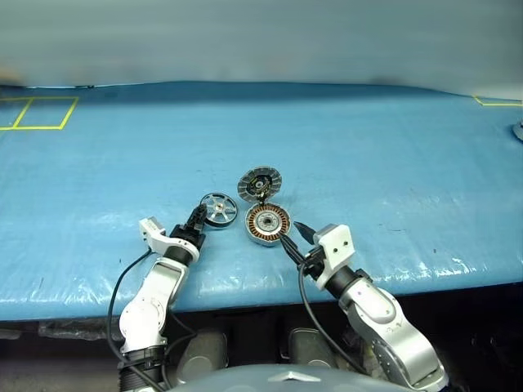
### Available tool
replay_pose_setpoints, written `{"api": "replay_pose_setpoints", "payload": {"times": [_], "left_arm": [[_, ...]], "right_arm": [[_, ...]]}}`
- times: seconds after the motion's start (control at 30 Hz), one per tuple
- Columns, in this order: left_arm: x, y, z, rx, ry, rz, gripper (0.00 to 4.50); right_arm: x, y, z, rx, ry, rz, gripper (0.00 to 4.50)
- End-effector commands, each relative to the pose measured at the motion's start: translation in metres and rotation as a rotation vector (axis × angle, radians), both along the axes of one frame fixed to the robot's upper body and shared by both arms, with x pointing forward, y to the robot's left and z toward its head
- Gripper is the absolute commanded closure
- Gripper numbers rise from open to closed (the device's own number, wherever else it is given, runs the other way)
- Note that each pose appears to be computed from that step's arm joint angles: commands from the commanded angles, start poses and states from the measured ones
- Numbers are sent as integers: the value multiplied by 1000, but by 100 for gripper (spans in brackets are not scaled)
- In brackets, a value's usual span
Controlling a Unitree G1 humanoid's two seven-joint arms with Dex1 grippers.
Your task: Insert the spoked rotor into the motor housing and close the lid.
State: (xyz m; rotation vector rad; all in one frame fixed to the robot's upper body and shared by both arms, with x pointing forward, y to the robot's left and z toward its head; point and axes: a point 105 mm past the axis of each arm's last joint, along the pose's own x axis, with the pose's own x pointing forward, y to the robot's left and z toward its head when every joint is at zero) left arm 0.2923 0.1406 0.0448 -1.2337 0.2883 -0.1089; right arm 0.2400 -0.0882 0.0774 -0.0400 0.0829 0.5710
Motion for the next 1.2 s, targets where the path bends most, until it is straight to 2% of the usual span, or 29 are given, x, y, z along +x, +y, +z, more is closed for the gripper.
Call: {"api": "replay_pose_setpoints", "payload": {"times": [0.03,0.17,0.37,0.5,0.67,0.8,0.9,1.03,1.2], "left_arm": [[-7,5,4,54,6,-42,141],[-24,22,1,169,35,-107,7],[-38,40,10,473,-13,-246,3],[-24,43,47,690,-190,-252,3],[-10,12,76,889,-390,-300,3],[-4,-14,86,1011,-445,-350,3],[-7,-32,80,1068,-465,-473,62],[-9,-43,71,1162,-477,-549,192],[0,-35,61,1283,-414,-498,192]], "right_arm": [[1,-2,6,2,-19,-1,237],[1,-1,5,-7,-8,19,237],[1,0,6,3,-2,35,237],[1,-2,5,8,7,30,237],[1,-2,3,-4,14,22,237],[-1,-1,1,3,23,14,237],[-1,0,1,9,29,10,237],[0,-1,0,11,33,-1,237],[1,-4,-1,9,42,-18,237]]}}
